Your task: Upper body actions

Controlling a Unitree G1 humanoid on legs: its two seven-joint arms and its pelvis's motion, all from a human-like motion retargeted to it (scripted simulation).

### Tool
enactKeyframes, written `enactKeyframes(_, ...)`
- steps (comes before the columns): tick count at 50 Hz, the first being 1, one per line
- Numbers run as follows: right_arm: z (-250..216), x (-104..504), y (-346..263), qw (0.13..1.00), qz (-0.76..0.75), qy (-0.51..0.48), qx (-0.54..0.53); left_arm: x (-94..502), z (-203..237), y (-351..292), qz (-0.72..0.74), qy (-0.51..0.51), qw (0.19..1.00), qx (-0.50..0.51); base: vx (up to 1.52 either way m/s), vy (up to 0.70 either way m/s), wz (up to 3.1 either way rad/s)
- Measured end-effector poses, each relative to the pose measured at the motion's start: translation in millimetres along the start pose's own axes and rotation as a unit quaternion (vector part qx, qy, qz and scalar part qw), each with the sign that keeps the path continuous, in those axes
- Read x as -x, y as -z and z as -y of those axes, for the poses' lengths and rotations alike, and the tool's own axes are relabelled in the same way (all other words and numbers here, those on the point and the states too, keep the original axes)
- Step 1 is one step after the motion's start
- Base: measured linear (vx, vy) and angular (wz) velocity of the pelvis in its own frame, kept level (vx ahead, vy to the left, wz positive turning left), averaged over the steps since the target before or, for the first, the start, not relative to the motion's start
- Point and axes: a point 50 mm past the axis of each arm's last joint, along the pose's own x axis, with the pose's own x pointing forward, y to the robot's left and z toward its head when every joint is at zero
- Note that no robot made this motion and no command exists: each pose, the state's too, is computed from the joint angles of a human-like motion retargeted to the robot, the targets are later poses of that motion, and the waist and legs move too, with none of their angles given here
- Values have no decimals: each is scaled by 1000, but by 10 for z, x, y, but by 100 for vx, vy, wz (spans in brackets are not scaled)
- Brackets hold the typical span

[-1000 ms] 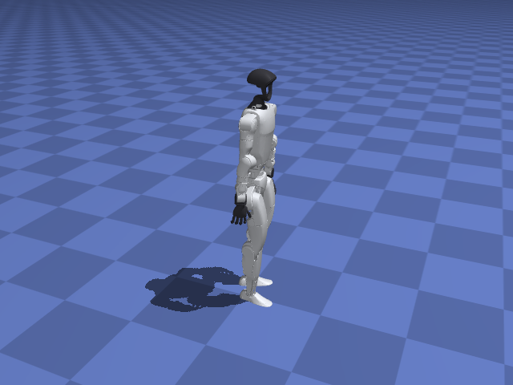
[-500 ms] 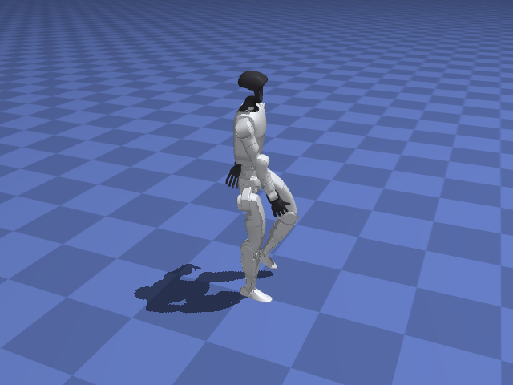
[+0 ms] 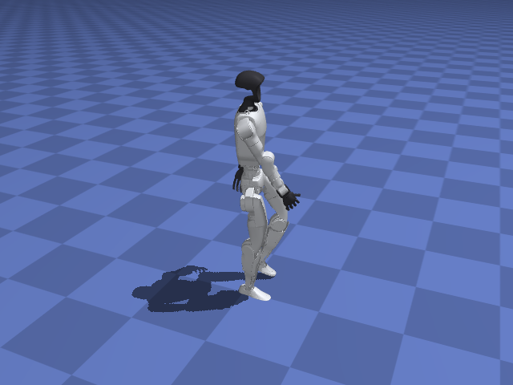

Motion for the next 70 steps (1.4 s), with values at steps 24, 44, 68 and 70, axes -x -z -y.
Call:
enactKeyframes(24,76,105,551,1000,-17,14,-12,45,183,-668,109,-20,994,-4,6,12,10)
enactKeyframes(44,-355,1023,2486,942,-321,51,-81,772,1092,-2349,329,5,940,-90,-3,17,-20)
enactKeyframes(68,-299,847,2282,959,-255,54,-110,769,888,-2338,338,-59,929,-137,5,-1,-6)
enactKeyframes(70,-253,788,2199,964,-245,55,-93,689,857,-2231,320,-55,936,-136,6,-6,-22)
